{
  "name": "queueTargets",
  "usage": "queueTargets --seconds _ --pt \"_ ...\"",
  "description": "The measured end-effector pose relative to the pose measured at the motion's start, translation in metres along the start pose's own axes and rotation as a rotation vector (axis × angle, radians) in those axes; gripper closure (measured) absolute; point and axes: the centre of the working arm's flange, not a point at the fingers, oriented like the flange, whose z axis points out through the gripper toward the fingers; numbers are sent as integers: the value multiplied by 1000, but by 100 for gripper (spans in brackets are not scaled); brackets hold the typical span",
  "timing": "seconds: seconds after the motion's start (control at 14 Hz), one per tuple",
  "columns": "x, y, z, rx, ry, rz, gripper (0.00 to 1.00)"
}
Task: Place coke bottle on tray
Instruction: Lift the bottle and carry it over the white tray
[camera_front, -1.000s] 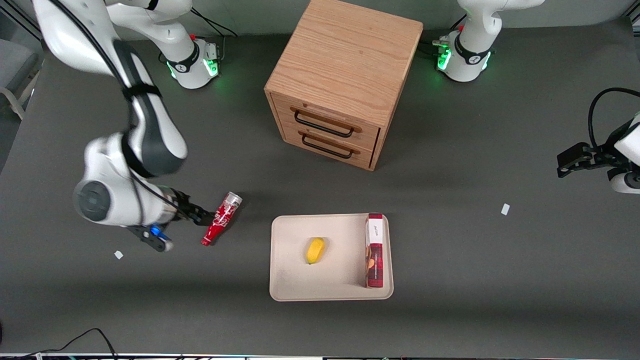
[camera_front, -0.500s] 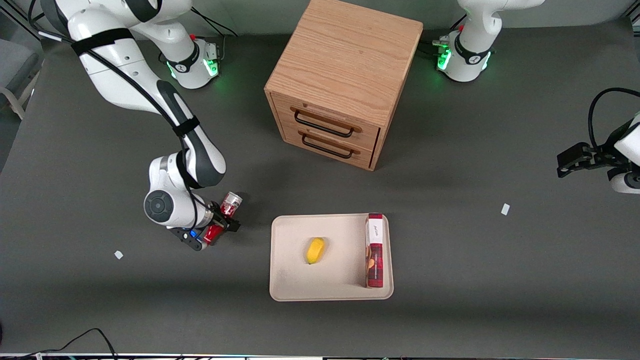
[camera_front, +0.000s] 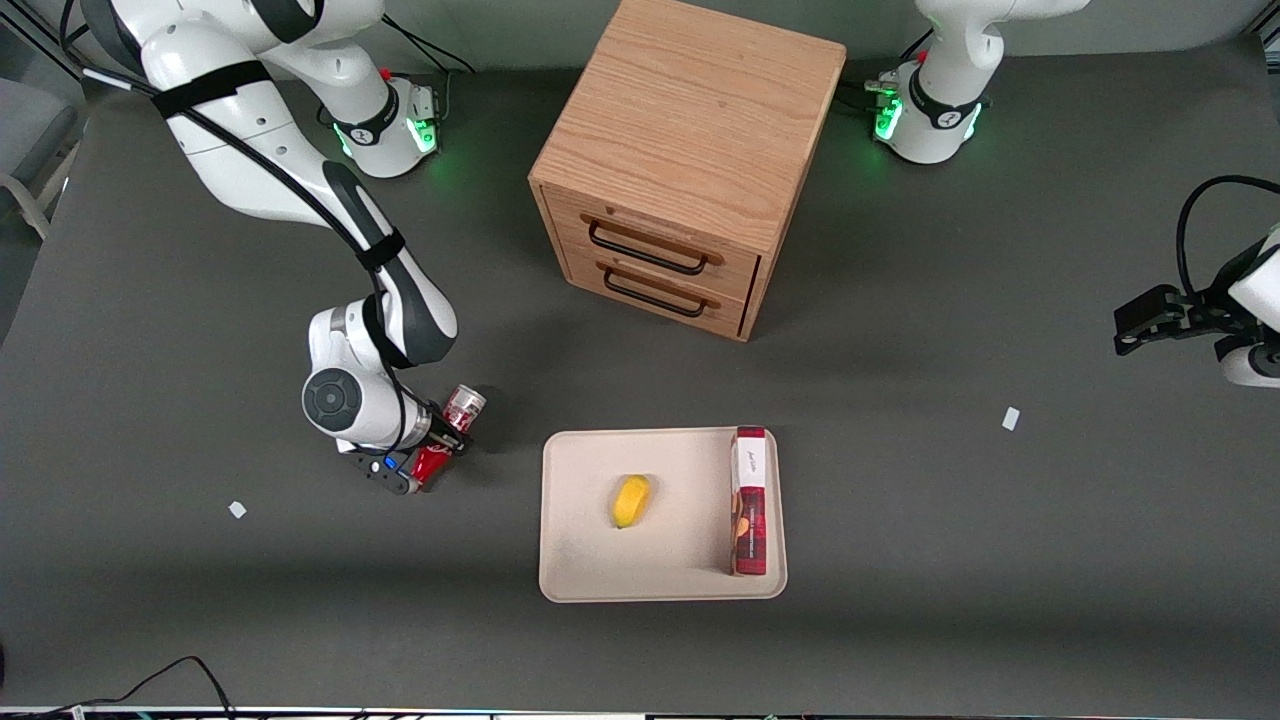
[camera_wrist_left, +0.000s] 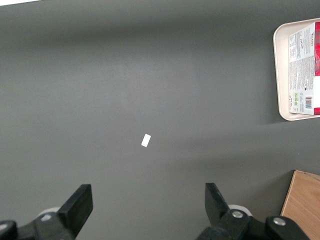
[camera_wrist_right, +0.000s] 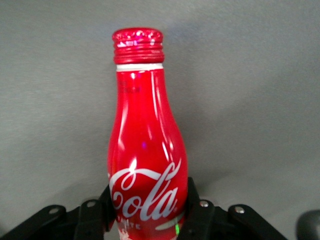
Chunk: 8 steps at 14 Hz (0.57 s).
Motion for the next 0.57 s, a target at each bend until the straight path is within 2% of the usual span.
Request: queueTargets --seconds 0.14,0.43,0.57 --pt "1 -12 -34 38 34 -45 45" --pt "-8 -58 -197 116 87 -209 45" --pt "-13 -76 -251 153 104 -251 45"
